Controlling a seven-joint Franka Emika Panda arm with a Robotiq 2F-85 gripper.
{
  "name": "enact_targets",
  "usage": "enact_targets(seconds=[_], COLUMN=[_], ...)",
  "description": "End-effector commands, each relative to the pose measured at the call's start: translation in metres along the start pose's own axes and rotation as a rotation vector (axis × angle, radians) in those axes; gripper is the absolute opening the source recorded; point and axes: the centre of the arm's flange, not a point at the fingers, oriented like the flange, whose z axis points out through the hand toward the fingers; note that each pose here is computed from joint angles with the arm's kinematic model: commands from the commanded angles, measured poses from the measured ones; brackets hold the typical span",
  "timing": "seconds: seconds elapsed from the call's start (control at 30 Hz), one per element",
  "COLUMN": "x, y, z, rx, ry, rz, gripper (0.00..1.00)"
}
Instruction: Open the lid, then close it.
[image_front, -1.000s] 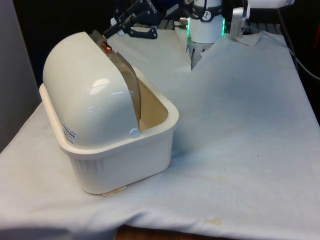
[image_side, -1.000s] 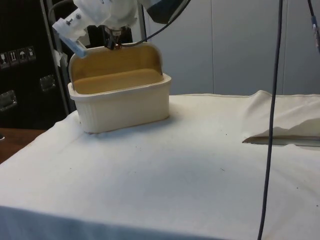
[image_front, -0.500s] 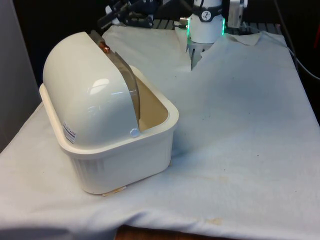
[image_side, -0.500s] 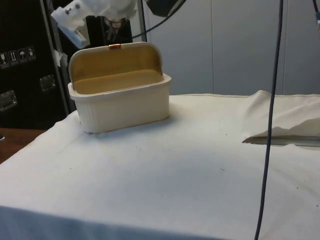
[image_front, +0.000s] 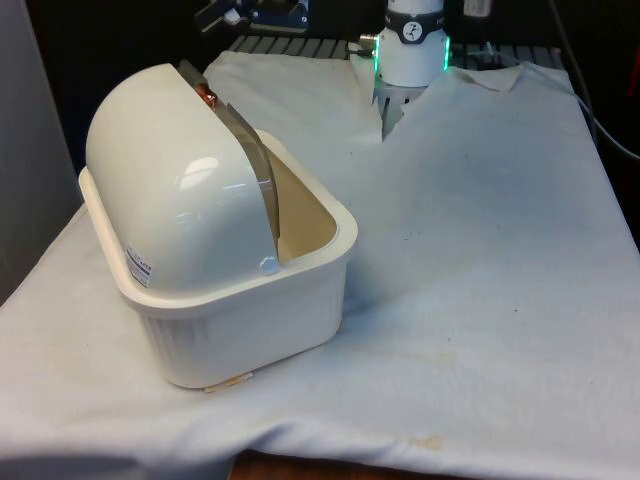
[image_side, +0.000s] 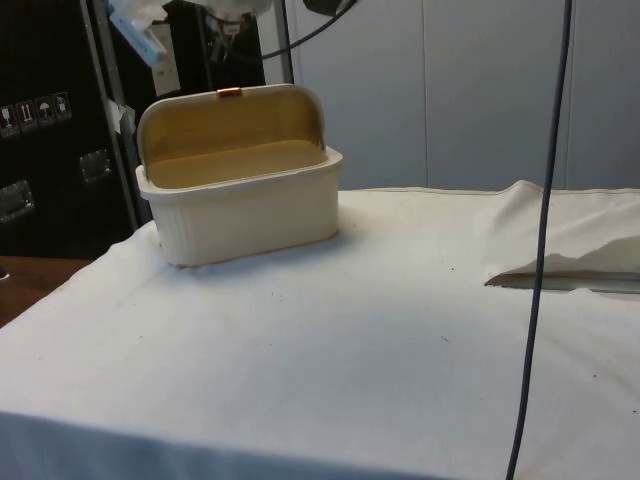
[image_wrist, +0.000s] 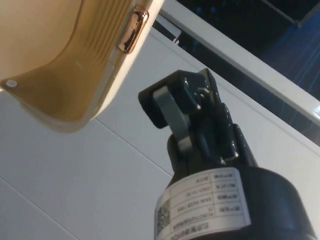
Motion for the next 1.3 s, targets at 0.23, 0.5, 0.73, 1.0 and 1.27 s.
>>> enact_targets(seconds=[0.23,0.5,0.73,1.0,1.27], x=[0.004,0.001,-0.003,-0.007,-0.009], y=[0.000,0.002,0.005,0.010,0.013], z=[-0.006,-0.002,0.004,0.011,0.016], rx=[0.056,0.090,0.119,0.158,0.193], ry=[0.016,-0.007,-0.038,-0.085,-0.120], rz=[-0.052,-0.085,-0.101,-0.124,-0.140], gripper=[0.00,0.00,0.00,0.00,0.00])
